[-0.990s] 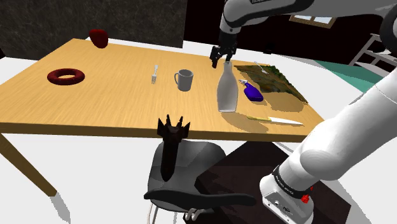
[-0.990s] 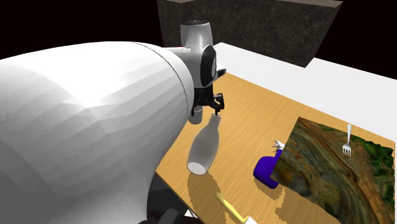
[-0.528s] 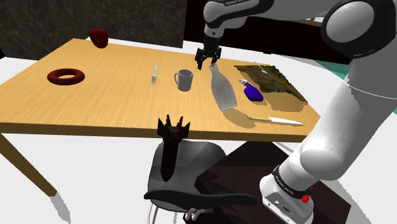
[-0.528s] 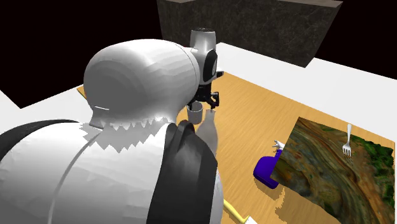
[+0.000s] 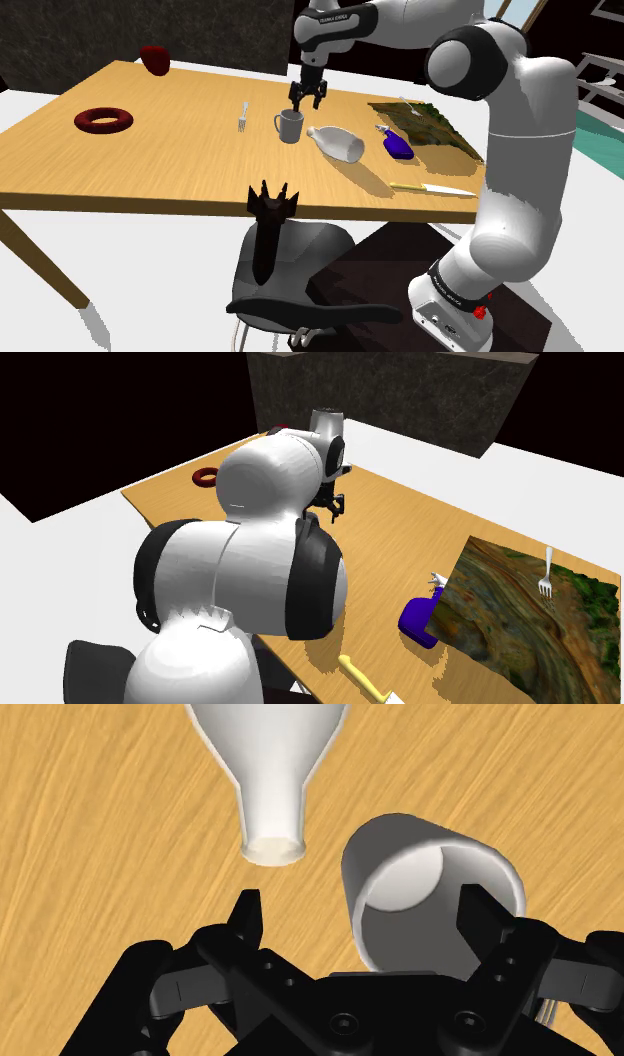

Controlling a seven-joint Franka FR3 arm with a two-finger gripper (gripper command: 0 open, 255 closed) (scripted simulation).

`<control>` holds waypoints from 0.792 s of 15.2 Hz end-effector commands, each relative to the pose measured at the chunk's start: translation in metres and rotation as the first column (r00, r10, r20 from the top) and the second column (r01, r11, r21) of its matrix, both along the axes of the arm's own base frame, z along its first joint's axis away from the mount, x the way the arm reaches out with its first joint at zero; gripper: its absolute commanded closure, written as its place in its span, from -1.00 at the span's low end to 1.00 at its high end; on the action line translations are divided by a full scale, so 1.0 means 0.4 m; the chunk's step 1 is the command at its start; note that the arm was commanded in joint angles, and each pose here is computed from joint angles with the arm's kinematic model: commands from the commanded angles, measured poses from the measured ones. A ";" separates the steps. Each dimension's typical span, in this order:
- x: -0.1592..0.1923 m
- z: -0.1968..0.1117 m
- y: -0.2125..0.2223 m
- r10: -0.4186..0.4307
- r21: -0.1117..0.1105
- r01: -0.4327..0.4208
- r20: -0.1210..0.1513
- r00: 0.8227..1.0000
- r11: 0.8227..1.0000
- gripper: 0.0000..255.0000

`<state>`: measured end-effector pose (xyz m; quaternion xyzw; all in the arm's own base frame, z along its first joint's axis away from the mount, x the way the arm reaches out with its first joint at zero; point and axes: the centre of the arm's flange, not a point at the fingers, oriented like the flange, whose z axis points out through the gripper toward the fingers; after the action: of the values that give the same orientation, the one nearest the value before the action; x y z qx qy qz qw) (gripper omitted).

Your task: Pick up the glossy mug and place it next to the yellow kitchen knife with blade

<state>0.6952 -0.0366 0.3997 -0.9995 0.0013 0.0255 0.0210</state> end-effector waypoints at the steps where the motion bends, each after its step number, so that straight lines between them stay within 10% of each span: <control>1: 0.056 -0.026 0.006 0.001 0.007 -0.001 0.004 1.000 1.000 -1.00; 12: 0.051 -0.126 0.011 0.001 0.007 -0.001 0.004 1.000 1.000 -1.00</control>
<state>0.7156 -0.0325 0.3498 -0.9994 0.0009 0.0238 0.0244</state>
